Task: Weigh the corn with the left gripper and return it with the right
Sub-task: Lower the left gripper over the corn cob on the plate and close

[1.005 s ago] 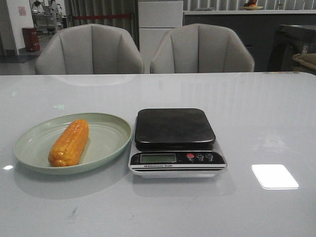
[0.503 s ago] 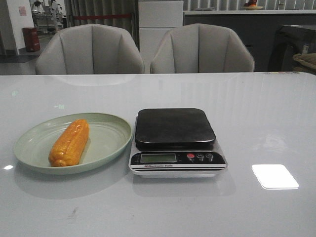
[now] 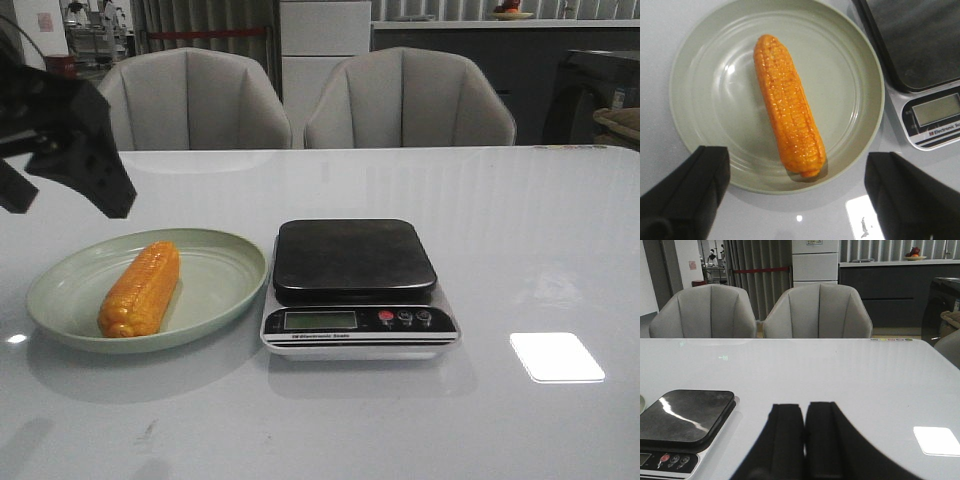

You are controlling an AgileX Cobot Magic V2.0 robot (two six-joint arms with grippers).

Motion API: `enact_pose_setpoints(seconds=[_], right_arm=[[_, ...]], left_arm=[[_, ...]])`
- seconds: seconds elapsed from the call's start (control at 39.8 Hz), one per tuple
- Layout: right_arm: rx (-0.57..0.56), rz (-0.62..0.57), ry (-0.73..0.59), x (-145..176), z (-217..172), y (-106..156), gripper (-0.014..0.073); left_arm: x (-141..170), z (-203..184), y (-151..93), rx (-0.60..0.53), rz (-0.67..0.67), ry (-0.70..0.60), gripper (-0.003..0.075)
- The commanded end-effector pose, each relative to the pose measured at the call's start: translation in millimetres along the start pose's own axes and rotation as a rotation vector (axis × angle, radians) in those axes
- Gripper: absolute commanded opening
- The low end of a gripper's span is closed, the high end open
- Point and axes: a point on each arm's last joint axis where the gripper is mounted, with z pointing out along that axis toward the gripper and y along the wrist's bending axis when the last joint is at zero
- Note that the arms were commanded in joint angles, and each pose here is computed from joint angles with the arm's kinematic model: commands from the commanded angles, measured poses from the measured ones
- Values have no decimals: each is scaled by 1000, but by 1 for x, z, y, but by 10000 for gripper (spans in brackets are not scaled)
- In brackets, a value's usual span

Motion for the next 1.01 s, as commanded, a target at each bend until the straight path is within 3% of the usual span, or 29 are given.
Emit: enact_pose_setpoints(seconds=[0.0,0.38,0.7,0.85,0.98], right_arm=[[-2,-19,-85,-5,-2,0,158],[-2,-19,-85,-5,-2,0,158],[-2,-19,-85,-5,-2,0,158],[-2,-19,-85,-5,-2,0,158],[-2,-19,-85,-5,-2,0,158]], left_arm=[[-19,2,-6,22,-21,-38,596],[-32,56,-8,18,-49,141,595],[-22,87,-7,15,-86,289,583],[-18,95,-7,25,-114,318,454],[-30,91,-10,34,-110,294,281]])
